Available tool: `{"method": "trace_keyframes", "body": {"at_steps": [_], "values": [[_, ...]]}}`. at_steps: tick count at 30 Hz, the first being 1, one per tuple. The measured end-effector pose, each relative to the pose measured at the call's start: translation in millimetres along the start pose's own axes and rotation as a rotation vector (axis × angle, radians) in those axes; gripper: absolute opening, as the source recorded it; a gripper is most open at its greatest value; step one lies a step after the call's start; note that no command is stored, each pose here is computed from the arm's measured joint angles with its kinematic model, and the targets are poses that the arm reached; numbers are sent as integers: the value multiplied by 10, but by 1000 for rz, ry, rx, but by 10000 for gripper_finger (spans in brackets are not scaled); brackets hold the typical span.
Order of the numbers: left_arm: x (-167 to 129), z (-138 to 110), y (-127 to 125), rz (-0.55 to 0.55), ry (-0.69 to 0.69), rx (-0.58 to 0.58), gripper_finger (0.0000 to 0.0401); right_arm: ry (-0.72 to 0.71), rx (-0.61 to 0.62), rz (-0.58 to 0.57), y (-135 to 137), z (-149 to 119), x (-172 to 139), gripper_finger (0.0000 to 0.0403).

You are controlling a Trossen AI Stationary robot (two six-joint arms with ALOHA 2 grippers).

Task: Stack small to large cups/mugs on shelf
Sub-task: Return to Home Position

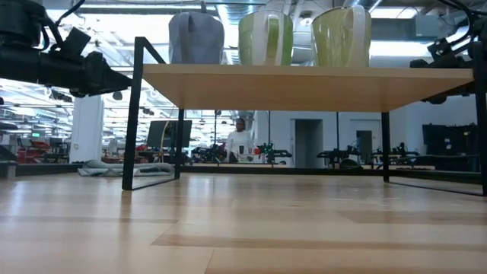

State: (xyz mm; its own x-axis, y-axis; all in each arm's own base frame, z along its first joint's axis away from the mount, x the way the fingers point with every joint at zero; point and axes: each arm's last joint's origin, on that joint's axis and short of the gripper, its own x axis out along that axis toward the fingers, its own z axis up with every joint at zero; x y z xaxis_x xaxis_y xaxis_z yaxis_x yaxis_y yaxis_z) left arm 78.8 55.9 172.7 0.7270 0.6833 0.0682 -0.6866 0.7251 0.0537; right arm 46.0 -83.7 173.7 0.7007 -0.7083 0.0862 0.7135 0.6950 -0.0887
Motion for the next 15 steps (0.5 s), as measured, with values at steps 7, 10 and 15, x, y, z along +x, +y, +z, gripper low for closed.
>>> {"method": "trace_keyframes", "body": {"at_steps": [7,10,15], "values": [[1,-4,0,1,2,2,251,9,36,1,1,-9,0,221],[1,-5,-2,-4,3,-6,251,18,60,1,1,-18,0,221],[1,-8,-2,-5,4,-36,251,27,65,1,0,-28,4,221]]}}
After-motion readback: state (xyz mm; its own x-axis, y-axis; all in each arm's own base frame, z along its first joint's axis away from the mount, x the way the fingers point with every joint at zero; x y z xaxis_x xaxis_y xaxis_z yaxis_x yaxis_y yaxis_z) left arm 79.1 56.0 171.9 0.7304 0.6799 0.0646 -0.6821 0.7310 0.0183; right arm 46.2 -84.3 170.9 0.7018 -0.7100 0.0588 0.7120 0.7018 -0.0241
